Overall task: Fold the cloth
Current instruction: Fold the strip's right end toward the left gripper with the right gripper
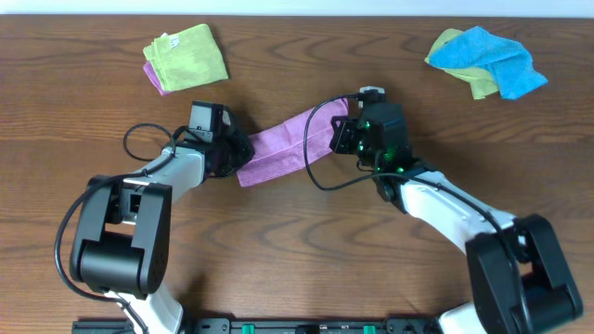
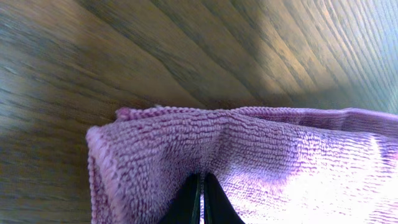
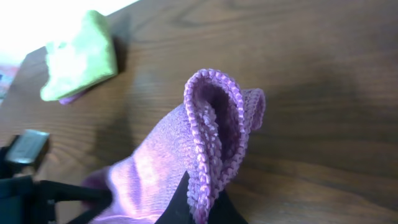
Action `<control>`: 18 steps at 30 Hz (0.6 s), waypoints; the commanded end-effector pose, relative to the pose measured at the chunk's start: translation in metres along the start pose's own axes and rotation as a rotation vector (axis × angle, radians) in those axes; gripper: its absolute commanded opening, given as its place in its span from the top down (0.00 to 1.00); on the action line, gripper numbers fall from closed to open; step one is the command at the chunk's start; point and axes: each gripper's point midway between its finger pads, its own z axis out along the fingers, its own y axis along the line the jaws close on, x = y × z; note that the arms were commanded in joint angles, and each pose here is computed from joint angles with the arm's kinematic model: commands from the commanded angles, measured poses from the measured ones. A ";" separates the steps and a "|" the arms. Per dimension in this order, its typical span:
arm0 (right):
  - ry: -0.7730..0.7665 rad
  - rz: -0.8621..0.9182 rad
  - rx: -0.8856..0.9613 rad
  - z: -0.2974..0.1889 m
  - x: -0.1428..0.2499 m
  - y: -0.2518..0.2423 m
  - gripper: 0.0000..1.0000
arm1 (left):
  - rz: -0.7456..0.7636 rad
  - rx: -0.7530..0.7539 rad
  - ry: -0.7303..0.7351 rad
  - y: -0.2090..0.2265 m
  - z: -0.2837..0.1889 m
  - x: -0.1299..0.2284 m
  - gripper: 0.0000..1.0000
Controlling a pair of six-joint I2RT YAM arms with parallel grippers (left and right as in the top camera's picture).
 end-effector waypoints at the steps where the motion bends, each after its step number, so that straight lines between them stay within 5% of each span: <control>1: -0.015 -0.052 -0.036 -0.006 -0.004 0.019 0.99 | -0.001 -0.009 0.024 0.004 0.005 0.005 0.94; 18: 0.065 -0.151 -0.145 0.010 0.039 0.088 0.99 | 0.001 -0.005 0.021 0.003 0.005 0.004 0.94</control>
